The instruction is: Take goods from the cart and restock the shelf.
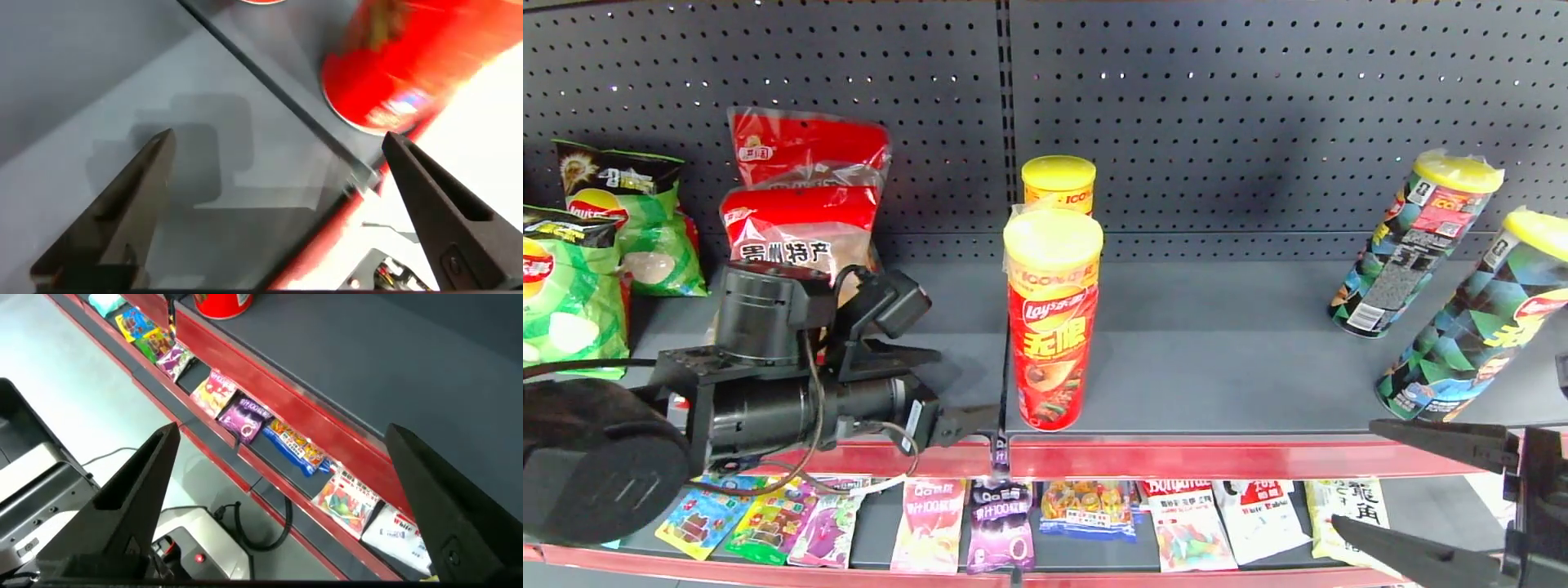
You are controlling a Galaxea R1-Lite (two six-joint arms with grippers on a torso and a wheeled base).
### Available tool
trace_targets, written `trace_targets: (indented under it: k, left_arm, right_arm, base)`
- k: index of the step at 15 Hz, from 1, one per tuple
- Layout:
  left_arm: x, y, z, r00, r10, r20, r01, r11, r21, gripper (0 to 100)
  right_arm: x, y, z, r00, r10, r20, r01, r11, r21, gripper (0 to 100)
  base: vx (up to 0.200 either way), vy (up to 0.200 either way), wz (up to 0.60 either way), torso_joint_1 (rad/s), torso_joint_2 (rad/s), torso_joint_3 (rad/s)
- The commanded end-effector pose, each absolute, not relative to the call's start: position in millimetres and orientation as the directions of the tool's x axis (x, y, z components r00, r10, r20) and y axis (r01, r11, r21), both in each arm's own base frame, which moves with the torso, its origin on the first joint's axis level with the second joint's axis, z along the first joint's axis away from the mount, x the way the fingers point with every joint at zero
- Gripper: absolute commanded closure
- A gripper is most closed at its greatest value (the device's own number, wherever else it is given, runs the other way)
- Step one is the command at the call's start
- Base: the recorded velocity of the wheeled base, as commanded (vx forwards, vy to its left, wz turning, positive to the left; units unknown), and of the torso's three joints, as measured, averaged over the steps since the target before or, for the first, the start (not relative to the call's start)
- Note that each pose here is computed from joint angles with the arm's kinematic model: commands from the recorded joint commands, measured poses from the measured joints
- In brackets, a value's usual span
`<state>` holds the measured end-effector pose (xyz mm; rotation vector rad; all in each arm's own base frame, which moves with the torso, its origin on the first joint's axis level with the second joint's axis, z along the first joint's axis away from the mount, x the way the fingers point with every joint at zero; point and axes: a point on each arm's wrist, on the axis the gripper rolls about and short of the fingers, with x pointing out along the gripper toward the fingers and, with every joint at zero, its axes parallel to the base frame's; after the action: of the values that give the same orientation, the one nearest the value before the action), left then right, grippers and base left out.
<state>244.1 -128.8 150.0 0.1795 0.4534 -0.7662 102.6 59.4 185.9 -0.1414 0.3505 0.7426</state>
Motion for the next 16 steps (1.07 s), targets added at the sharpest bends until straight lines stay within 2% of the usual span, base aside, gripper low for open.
trace_targets:
  k: [1, 3, 5, 7, 9, 12, 14, 15, 16]
  left_arm:
    - [193.5, -88.2, 170.0, 0.708, -0.594, -0.382, 0.649, 0.760, 0.021, 0]
    - [150.3, -61.6, 172.0, 0.774, -0.542, -0.327, 0.579, 0.815, 0.020, 0]
    - [107.2, -40.9, 170.3, 0.854, -0.437, -0.284, 0.458, 0.889, 0.007, 0]
    - [69.0, -24.2, 169.8, 0.903, -0.317, -0.290, 0.327, 0.945, -0.013, 0]
    - [30.6, -8.7, 161.6, 0.918, -0.233, -0.320, 0.241, 0.970, -0.015, 0]
    - [-10.8, 6.7, 136.3, 0.936, -0.073, -0.345, 0.076, 0.997, -0.005, 0]
    - [-25.8, 7.6, 126.2, 0.932, 0.030, -0.362, -0.033, 0.999, -0.002, 0]
    - [-30.2, 5.3, 121.6, 0.919, 0.119, -0.376, -0.128, 0.992, 0.001, 0]
    - [-30.3, 4.4, 120.2, 0.914, 0.141, -0.380, -0.152, 0.988, 0.001, 0]
  right_arm:
    - [73.0, 43.5, 171.6, 0.708, 0.628, -0.322, -0.669, 0.743, -0.024, 0]
    - [47.1, 27.2, 154.3, 0.776, 0.565, -0.280, -0.601, 0.797, -0.057, 0]
    - [15.7, 8.4, 137.7, 0.860, 0.435, -0.269, -0.469, 0.879, -0.079, 0]
    - [-11.4, -2.8, 129.9, 0.915, 0.289, -0.280, -0.326, 0.941, -0.093, 0]
    - [-30.1, -6.9, 118.1, 0.940, 0.193, -0.280, -0.224, 0.971, -0.086, 0]
    - [-39.8, -7.6, 105.9, 0.960, 0.086, -0.268, -0.116, 0.988, -0.098, 0]
    - [-39.2, -8.7, 106.1, 0.962, 0.025, -0.271, -0.052, 0.994, -0.091, 0]
    - [-39.7, -9.1, 106.3, 0.964, 0.007, -0.267, -0.033, 0.995, -0.093, 0]
    - [-39.5, -9.2, 105.3, 0.963, -0.007, -0.271, -0.019, 0.995, -0.095, 0]
  base:
    - [0.000, 0.000, 0.00, 0.000, 0.00, 0.000]
    - [0.000, 0.000, 0.00, 0.000, 0.00, 0.000]
    - [0.000, 0.000, 0.00, 0.000, 0.00, 0.000]
    - [0.000, 0.000, 0.00, 0.000, 0.00, 0.000]
    - [0.000, 0.000, 0.00, 0.000, 0.00, 0.000]
    - [0.000, 0.000, 0.00, 0.000, 0.00, 0.000]
    - [0.000, 0.000, 0.00, 0.000, 0.00, 0.000]
    - [0.000, 0.000, 0.00, 0.000, 0.00, 0.000]
    - [0.000, 0.000, 0.00, 0.000, 0.00, 0.000]
